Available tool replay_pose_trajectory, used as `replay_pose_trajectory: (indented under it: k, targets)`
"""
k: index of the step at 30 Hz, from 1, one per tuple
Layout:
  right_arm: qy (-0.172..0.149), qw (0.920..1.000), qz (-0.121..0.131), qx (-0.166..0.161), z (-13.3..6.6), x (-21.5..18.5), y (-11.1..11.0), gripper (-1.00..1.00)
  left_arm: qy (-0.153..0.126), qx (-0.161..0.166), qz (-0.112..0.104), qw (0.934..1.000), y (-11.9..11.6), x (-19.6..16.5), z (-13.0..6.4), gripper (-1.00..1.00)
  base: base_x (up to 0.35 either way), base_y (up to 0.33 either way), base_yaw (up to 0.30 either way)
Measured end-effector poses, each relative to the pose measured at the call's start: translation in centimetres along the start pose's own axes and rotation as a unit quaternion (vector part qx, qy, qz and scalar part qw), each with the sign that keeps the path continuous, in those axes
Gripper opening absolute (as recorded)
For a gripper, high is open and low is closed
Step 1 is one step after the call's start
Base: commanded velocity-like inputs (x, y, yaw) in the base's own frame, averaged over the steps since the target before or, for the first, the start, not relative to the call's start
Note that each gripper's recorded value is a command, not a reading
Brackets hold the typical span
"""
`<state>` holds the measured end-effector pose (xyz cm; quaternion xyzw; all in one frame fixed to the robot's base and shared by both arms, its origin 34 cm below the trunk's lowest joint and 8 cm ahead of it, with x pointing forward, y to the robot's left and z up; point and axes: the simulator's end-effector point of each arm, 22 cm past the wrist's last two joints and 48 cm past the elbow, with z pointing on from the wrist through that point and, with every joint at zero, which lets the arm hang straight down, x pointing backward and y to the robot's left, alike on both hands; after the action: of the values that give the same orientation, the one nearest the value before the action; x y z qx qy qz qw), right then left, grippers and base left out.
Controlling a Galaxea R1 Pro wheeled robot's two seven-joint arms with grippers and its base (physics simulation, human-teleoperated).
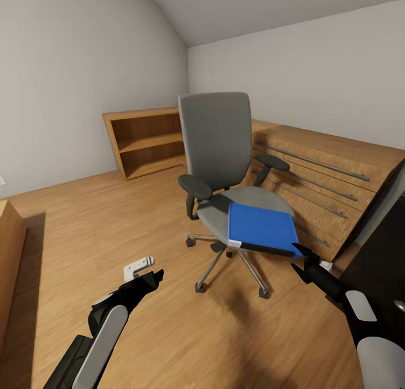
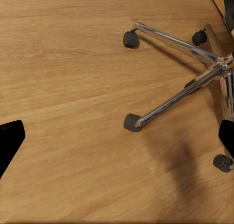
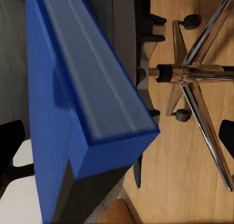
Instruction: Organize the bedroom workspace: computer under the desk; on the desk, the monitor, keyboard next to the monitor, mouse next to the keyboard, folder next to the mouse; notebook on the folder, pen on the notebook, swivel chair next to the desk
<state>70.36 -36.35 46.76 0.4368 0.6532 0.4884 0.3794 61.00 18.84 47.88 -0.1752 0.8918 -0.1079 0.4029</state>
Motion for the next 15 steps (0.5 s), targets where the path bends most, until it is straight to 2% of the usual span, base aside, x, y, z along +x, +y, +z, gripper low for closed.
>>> replay_pose_trajectory:
  k: [15]
  targets:
    - [0.0, 1.0, 0.0, 0.0, 0.01, 0.03, 0.01, 1.0, 0.001, 0.0, 0.0, 1.0, 0.0, 0.11, 0.04, 1.0, -0.009, 0.013, 0.0]
